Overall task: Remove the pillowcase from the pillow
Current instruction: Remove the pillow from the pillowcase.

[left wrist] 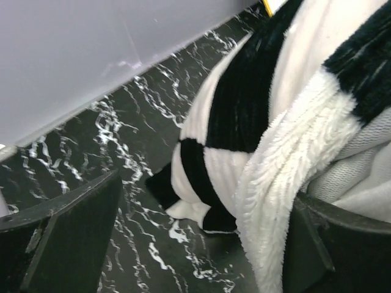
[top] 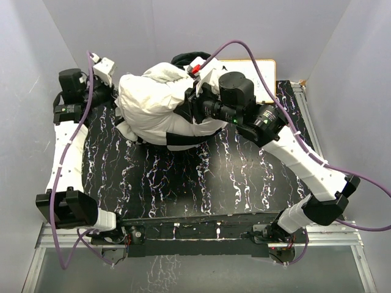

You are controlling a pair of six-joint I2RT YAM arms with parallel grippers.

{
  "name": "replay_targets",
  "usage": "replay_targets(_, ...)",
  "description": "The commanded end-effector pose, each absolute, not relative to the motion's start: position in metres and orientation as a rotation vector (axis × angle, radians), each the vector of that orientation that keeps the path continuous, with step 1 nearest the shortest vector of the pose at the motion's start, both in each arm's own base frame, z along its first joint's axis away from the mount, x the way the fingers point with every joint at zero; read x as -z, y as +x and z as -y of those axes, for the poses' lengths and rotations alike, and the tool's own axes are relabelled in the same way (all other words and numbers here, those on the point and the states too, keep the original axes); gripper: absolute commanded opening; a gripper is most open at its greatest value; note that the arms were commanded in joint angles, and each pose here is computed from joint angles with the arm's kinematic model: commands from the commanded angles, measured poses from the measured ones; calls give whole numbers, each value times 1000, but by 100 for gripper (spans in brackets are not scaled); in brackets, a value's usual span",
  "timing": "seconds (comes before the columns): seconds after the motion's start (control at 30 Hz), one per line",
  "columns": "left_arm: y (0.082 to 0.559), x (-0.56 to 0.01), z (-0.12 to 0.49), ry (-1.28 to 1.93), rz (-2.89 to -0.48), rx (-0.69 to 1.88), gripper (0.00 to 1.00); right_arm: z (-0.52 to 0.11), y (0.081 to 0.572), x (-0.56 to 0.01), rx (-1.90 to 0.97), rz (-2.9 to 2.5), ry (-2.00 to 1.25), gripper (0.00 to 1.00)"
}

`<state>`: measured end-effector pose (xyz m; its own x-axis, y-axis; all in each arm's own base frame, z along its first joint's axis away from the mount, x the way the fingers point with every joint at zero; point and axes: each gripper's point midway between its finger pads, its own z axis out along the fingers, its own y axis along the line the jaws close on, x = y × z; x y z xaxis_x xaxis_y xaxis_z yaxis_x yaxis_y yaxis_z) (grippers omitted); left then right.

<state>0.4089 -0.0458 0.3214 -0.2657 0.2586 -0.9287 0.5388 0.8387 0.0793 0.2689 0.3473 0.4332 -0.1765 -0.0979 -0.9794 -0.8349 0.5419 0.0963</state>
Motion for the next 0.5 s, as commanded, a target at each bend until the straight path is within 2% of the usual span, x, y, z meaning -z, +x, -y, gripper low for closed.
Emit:
replay_targets(0.0,404,-356,6,510,-1871,176,94,-298,260,-591,-843,-1228,-508,8)
replay_targets(0.13,405,-465,7,418,-1652,197,97,-288,273,-607,-785,-1190,-422,8)
replay_targets(0.23,394,-525,19,407,-1504,239,97,-279,282,-631,-756,-1155,-332,8)
replay_targets(0.33,377,-560,33,432,-1401,287,97,-272,294,-646,-717,-1144,-254,8)
replay_targets(0.47,357,-579,49,478,-1336,351,97,-277,307,-640,-688,-1172,-254,8)
